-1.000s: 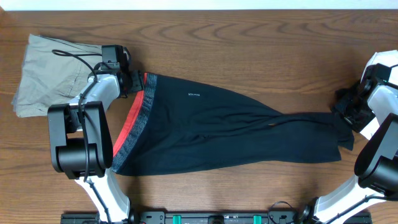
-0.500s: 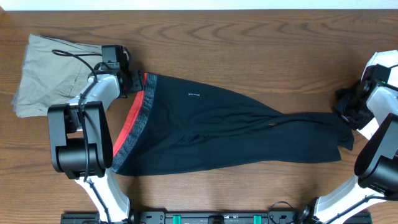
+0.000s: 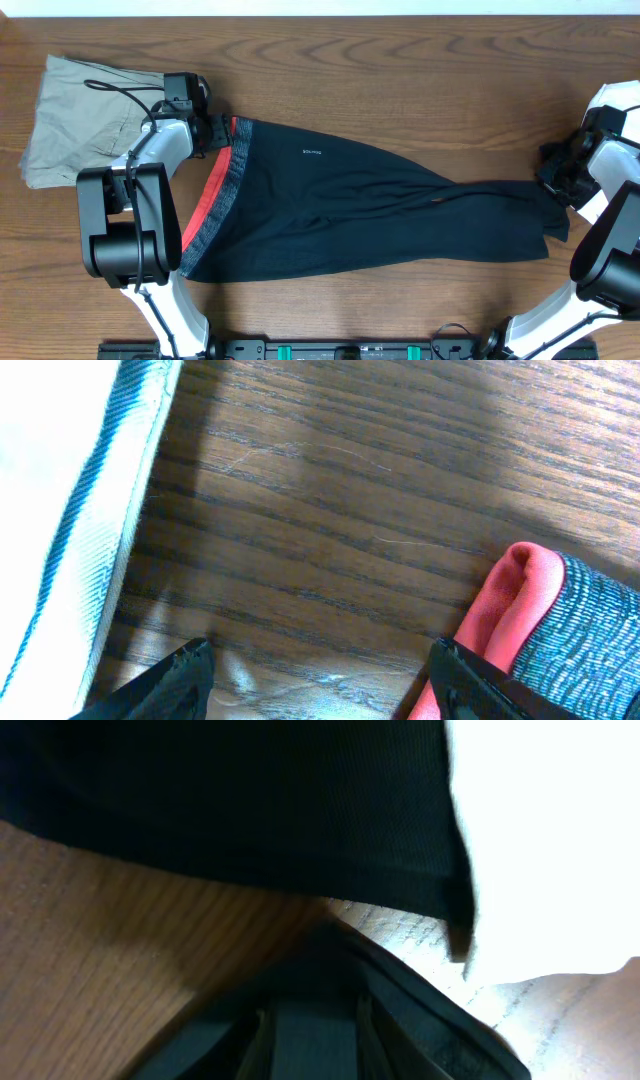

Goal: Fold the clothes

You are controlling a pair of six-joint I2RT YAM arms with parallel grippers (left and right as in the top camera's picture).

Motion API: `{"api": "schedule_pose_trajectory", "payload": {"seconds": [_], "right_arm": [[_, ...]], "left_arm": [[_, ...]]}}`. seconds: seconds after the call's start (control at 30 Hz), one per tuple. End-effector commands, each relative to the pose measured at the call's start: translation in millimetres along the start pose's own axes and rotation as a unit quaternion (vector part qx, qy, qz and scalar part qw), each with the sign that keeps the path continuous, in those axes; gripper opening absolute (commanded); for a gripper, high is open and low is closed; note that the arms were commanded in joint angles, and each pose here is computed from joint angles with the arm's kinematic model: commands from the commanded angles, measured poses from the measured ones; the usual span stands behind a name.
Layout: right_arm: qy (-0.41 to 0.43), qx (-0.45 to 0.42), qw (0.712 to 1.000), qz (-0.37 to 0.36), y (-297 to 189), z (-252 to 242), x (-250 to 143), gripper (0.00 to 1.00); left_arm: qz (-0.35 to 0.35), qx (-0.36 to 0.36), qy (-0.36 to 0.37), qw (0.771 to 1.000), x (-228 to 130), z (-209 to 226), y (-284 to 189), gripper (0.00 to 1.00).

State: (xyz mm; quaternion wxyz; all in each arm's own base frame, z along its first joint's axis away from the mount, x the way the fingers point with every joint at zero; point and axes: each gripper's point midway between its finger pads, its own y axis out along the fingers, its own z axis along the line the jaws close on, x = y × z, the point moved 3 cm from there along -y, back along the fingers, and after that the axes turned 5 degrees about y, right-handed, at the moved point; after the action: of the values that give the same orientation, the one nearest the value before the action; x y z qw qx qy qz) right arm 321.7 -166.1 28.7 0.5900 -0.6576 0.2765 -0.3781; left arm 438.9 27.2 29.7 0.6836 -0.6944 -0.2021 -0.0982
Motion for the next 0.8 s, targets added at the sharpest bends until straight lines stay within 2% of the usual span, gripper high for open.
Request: {"api": "schedule_pose_trajectory", "payload": {"seconds": [0.0, 0.27, 0.53, 0.57, 0.77], "right_arm": [[-0.001, -0.012, 1.0, 0.014, 12, -5, -5, 0.23], [-0.002, -0.02, 0.999, 0.027, 23, -6, -9, 0.12], [-0.002, -0.019, 0.999, 0.026, 23, -6, -8, 0.09], [-0.002, -0.019, 0.999, 0.025, 23, -6, -8, 0.09], [-0.002, -0.019, 0.999, 0.026, 23, -6, -9, 0.35]], "left_arm": [[0.01, -0.001, -0.002, 1.0, -3, 1, 4, 0.81], [0.01, -0.001, 0.016, 1.0, -3, 1, 4, 0.83], [0.007, -0.019, 0.035, 0.999, 0, -5, 3, 0.83], [0.005, -0.025, 0.035, 0.999, 1, -7, 3, 0.83], [-0.009, -0.045, 0.035, 0.998, 13, -14, -5, 0.81]]}}
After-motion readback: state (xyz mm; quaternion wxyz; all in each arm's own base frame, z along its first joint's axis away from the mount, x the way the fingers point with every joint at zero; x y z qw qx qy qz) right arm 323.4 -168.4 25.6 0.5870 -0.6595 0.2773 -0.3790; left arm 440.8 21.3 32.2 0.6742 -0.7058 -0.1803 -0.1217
